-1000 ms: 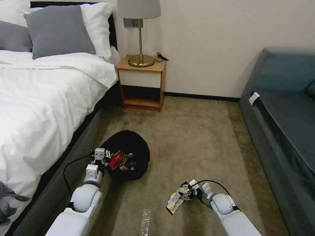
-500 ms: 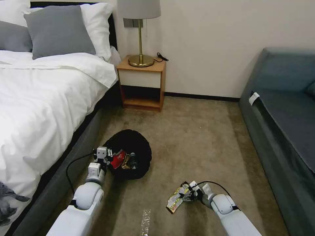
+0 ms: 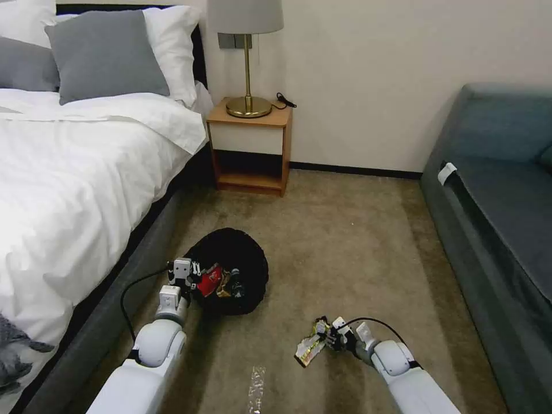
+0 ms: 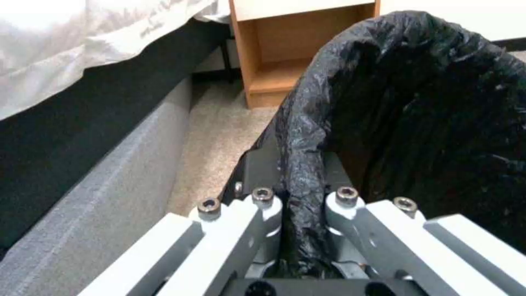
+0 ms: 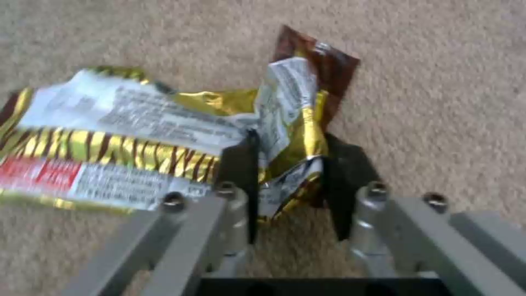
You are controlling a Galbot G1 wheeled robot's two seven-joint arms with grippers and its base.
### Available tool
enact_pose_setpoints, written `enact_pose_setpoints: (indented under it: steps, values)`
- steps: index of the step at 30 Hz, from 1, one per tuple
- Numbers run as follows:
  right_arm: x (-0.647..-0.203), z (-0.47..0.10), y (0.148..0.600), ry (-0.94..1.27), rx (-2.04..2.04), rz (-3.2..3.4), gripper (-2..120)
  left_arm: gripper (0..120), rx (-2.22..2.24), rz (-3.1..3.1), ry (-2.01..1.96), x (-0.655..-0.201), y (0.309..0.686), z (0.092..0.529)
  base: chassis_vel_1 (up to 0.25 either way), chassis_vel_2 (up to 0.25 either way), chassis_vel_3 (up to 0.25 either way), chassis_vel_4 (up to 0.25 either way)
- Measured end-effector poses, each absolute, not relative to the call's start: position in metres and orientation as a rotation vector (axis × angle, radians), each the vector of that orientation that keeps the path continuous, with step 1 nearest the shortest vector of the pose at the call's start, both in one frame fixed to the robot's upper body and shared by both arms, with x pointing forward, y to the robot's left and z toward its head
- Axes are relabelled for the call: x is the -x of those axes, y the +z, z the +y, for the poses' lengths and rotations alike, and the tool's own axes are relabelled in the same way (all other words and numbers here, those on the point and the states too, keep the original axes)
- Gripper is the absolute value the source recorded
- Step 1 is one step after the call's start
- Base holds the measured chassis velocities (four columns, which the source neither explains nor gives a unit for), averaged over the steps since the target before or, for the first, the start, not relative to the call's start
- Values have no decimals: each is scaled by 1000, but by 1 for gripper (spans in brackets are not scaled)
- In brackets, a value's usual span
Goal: Pick up the trash bin, then pick up the garbage on the floor and place it into the trash bin.
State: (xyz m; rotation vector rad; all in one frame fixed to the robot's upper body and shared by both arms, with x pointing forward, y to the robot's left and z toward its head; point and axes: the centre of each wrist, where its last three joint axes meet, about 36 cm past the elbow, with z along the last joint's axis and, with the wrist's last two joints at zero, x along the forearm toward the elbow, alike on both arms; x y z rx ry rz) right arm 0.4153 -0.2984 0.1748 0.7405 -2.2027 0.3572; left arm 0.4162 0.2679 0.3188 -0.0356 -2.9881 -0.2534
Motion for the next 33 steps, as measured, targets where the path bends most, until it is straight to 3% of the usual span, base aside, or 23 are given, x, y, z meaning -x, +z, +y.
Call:
enact_pose_setpoints:
  steps: [6, 19, 33]
  values:
    - [-415, -304, 179, 358, -727, -2217, 0, 4, 37, -2990, -251, -417, 319, 267, 0, 0, 0, 0]
    - [-424, -310, 205, 358, -721, -2293, 0, 4, 48, -2993, -246, -413, 320, 264, 0, 0, 0, 0]
    - [-453, -287, 285, 89, -629, -2656, 0, 4, 58, -3000, -242, -405, 319, 261, 0, 0, 0, 0]
